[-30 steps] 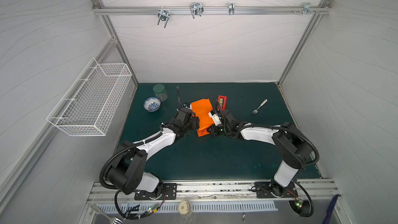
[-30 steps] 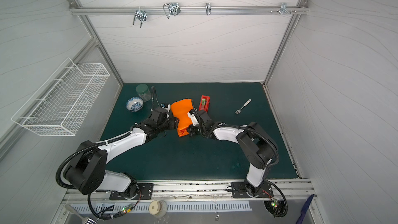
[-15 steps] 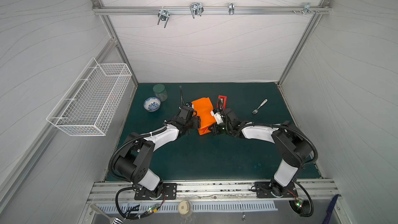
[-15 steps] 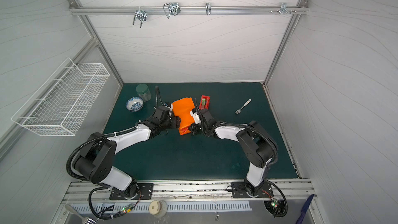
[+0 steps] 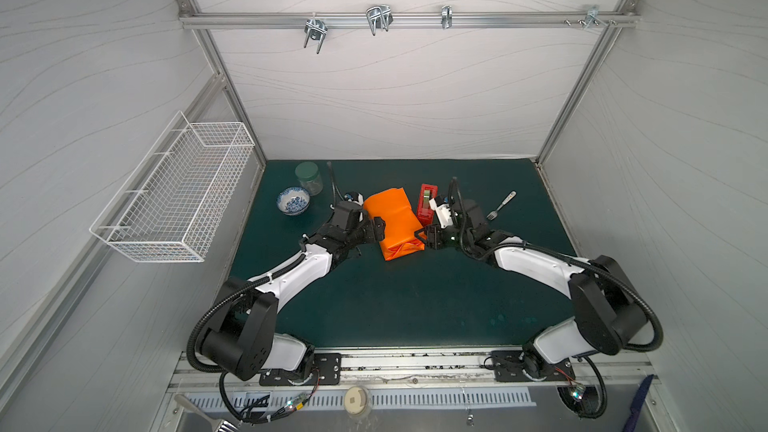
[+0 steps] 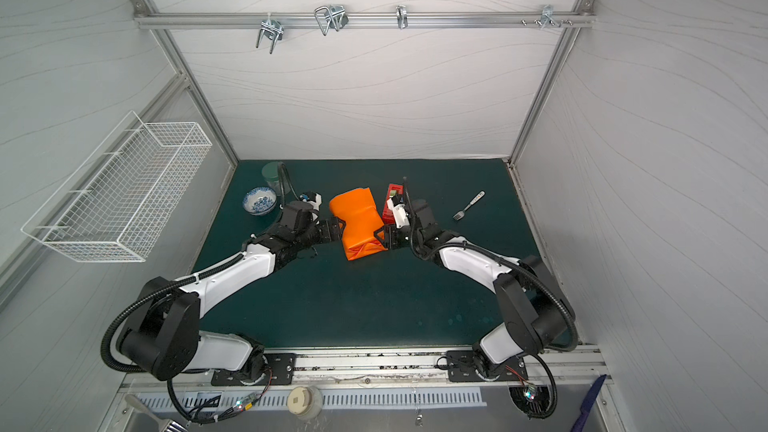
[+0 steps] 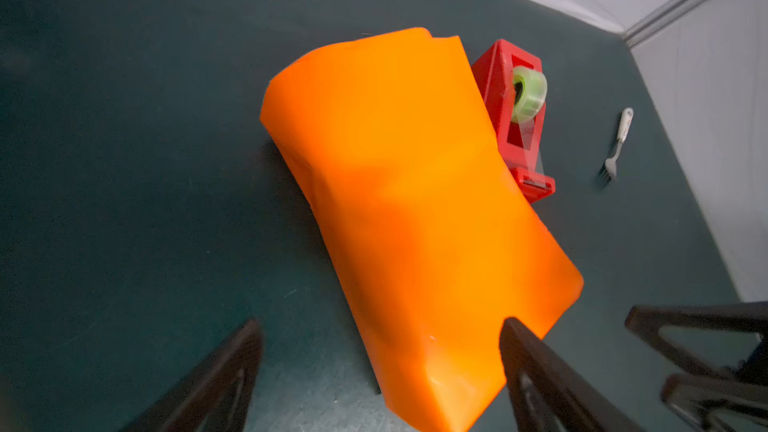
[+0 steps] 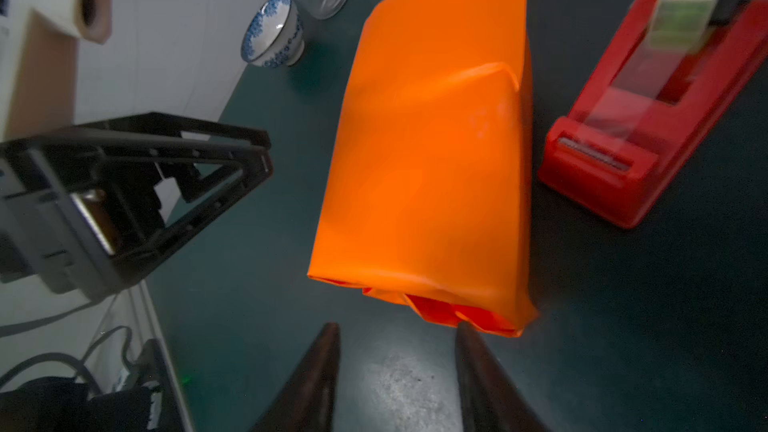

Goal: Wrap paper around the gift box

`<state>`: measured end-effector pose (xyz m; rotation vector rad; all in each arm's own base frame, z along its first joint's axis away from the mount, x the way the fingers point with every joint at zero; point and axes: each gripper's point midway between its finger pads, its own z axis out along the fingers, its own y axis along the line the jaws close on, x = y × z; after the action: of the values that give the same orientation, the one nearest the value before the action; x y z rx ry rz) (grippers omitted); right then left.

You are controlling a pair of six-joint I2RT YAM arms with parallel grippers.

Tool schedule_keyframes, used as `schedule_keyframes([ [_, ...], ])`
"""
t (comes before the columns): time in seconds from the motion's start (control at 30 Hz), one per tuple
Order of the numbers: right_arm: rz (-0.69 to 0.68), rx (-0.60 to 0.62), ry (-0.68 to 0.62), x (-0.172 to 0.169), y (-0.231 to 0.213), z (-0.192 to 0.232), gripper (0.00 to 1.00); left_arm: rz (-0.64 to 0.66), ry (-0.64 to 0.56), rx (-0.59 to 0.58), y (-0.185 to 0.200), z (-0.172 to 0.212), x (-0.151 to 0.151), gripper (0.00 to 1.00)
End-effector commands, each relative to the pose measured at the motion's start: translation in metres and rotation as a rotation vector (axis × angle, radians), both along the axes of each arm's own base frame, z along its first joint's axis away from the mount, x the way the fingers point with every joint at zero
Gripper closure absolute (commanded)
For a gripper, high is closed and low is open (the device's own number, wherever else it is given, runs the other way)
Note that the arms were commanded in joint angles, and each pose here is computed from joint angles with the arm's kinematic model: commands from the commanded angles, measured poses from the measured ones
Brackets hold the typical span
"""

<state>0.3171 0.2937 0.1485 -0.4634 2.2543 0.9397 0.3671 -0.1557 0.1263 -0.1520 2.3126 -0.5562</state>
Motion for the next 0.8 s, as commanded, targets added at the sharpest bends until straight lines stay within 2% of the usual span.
schedule_keyframes([
  [0.0, -0.038, -0.055, 0.067, 0.016, -0.009, -0.008, 0.35, 0.027, 0.076, -0.149, -0.005, 0.001, 0.007, 0.07],
  [0.17, -0.037, -0.066, 0.141, 0.038, 0.007, -0.022, 0.29, 0.021, 0.153, -0.168, -0.015, -0.012, 0.019, 0.07],
  [0.37, -0.018, -0.053, 0.201, 0.044, 0.021, -0.040, 0.28, 0.033, 0.200, -0.164, -0.019, -0.028, 0.035, 0.07],
  [0.47, 0.010, -0.020, 0.228, 0.036, 0.027, -0.041, 0.30, 0.006, 0.224, -0.182, -0.026, -0.036, 0.036, 0.09],
  [0.6, 0.080, 0.050, 0.277, 0.017, 0.039, -0.038, 0.33, -0.057, 0.245, -0.260, -0.041, -0.040, 0.030, 0.19],
  [0.77, 0.133, 0.118, 0.316, -0.011, 0.044, -0.030, 0.38, -0.083, 0.225, -0.349, -0.047, -0.033, 0.003, 0.28],
])
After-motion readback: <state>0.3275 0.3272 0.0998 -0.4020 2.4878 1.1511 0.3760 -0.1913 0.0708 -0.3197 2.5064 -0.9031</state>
